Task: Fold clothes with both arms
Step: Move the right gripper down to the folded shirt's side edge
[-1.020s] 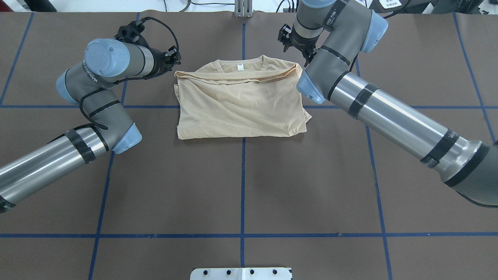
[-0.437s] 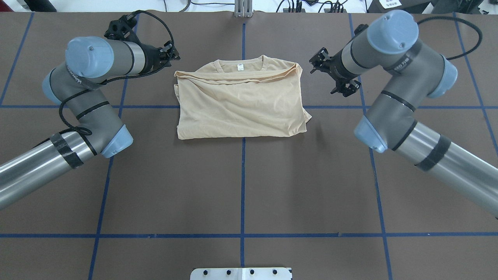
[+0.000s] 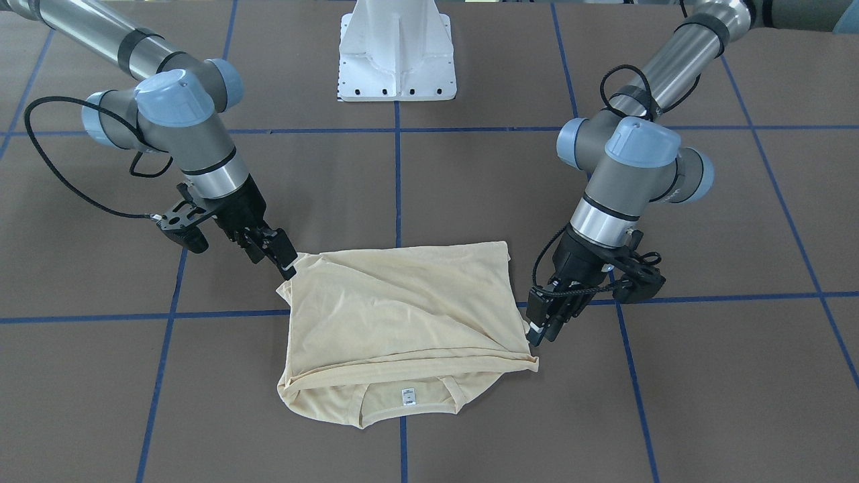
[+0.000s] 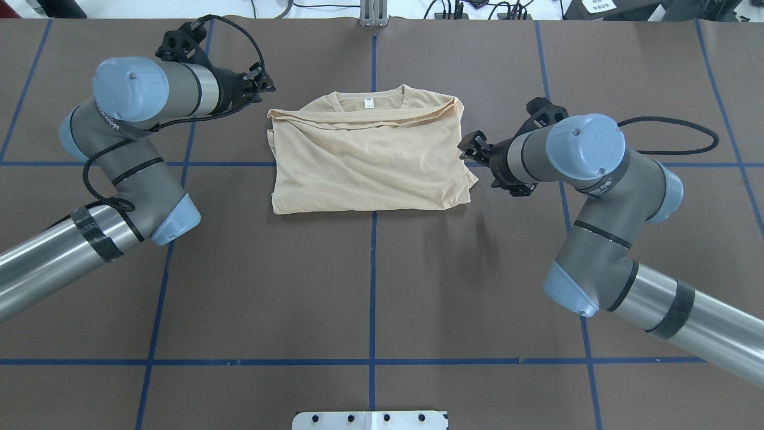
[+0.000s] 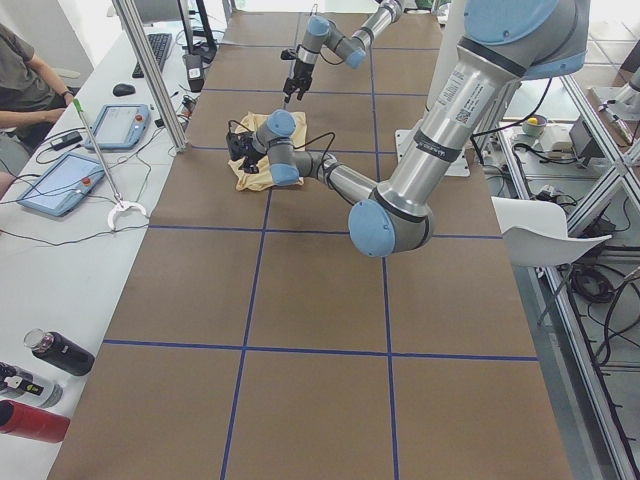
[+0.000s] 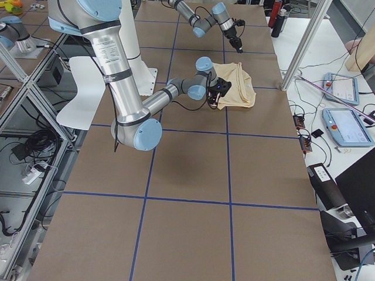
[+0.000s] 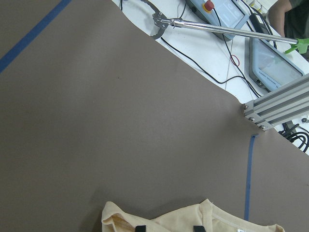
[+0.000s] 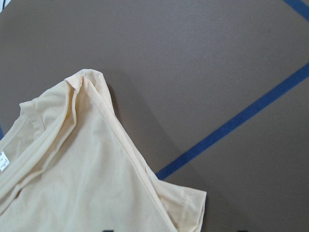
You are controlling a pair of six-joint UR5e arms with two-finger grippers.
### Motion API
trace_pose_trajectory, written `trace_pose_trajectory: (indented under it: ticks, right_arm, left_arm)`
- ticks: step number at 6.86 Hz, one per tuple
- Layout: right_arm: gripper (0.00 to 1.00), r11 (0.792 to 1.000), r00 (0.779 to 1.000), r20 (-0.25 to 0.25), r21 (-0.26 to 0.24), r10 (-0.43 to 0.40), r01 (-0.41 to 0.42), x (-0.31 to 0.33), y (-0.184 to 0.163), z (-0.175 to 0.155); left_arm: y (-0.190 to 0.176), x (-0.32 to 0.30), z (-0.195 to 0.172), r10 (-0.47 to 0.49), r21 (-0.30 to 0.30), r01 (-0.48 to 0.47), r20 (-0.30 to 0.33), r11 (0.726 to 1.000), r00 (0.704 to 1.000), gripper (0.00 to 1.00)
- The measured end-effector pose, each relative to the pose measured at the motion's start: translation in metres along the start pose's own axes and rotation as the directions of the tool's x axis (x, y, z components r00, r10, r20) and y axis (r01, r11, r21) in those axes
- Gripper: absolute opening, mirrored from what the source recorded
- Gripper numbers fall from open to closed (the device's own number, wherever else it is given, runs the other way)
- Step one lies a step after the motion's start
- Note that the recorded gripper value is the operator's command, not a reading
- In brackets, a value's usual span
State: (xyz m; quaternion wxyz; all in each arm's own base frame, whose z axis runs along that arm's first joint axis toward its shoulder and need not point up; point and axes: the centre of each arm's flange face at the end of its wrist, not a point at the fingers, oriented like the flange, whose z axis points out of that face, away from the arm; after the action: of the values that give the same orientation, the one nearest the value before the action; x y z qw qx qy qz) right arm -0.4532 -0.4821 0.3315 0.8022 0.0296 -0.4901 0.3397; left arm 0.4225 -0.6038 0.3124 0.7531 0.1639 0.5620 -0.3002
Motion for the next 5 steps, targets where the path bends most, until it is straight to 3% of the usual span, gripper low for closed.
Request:
trace_pose_trajectory:
  ticks: [2, 3, 4, 5]
  right_arm:
    - [0.76, 0.999, 0.999, -0.008, -0.012, -0.041, 0.041, 0.007, 0.036, 0.013]
    - [0.58, 0.999, 0.999, -0.013, -0.015, -0.052, 0.052, 0.011, 0.045, 0.016]
    - [0.33, 0.998, 0.998, -0.018, -0.018, -0.059, 0.059, 0.014, 0.050, 0.018]
    - [0.01, 0.998, 0.998, -0.021, -0.018, -0.063, 0.062, 0.015, 0.053, 0.020]
  left_arm:
    - [0.000, 0.001, -0.001, 0.000, -0.001, 0.000, -0.001, 1.000, 1.000, 0.43]
    - [0.001, 0.002, -0.001, 0.000, -0.001, 0.000, -0.002, 1.000, 1.000, 0.43]
    - [0.001, 0.002, -0.001, 0.000, -0.001, 0.000, -0.002, 1.000, 1.000, 0.43]
    - [0.000, 0.001, -0.001, 0.000, 0.000, 0.000, -0.001, 1.000, 1.000, 0.43]
